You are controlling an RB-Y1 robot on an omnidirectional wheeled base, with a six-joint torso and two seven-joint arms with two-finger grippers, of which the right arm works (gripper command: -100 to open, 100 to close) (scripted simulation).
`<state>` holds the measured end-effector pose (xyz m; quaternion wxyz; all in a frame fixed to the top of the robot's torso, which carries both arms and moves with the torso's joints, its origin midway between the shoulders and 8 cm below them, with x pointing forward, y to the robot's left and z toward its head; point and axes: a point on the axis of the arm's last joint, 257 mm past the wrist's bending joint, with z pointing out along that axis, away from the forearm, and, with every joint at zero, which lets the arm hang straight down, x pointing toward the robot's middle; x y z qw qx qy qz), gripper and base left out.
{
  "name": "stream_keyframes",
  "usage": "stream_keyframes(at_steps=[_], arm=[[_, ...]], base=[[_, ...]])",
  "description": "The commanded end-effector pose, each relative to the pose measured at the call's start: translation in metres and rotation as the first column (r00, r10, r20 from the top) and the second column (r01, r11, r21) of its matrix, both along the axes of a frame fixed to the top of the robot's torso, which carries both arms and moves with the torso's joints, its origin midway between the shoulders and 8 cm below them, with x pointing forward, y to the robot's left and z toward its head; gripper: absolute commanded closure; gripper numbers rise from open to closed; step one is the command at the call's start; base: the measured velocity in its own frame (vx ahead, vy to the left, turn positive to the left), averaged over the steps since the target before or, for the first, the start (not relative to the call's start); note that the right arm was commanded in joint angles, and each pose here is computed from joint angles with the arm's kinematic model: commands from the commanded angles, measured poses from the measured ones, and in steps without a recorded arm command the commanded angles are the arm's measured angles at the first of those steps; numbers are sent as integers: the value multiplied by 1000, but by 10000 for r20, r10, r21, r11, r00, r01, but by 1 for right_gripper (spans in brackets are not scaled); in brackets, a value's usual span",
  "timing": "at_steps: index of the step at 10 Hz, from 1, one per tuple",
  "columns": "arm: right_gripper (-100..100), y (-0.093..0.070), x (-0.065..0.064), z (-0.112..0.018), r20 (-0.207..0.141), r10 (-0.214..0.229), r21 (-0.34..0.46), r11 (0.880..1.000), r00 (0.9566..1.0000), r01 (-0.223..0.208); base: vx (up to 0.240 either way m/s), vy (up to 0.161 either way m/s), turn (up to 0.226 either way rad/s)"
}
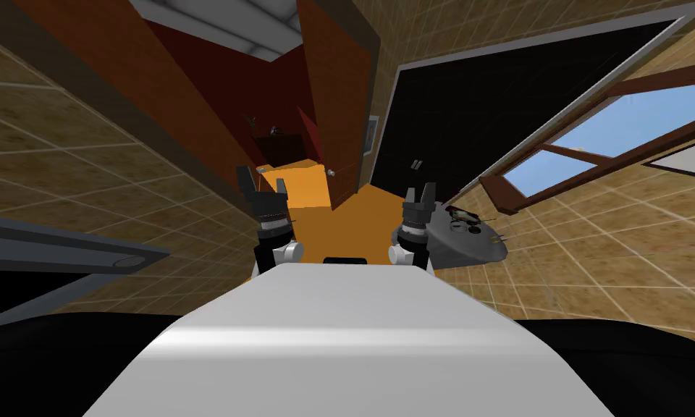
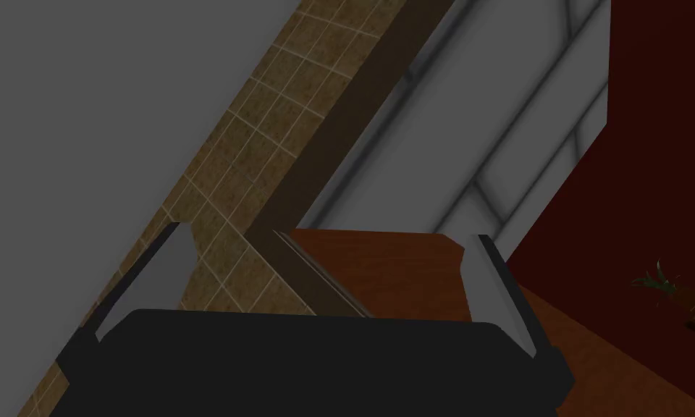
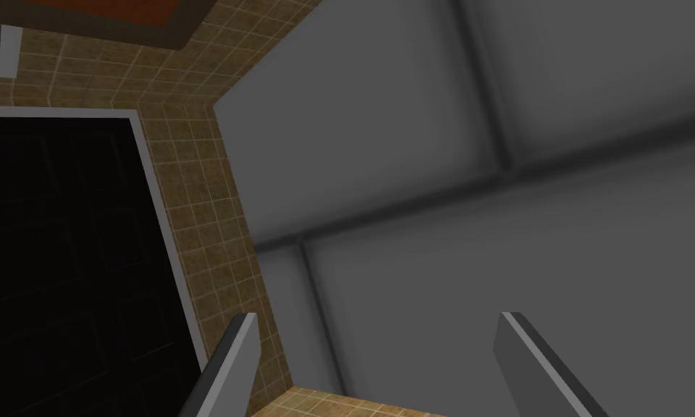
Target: Push the door open
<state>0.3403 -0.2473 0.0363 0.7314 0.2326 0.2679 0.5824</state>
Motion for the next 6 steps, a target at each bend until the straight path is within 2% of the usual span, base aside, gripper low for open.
stream_keyframes(at_steps=[1, 3, 6], arm=[[-100, -2, 3, -7, -109, 223, 209, 9995, 9997, -221], [-100, -5, 8, -19, -277, 579, 596, 9966, 9979, -562], [-100, -10, 15, -35, -477, 1036, 1175, 9883, 9935, -974]], base=[[86, 4, 214], [174, -2, 284], [181, -33, 227]])
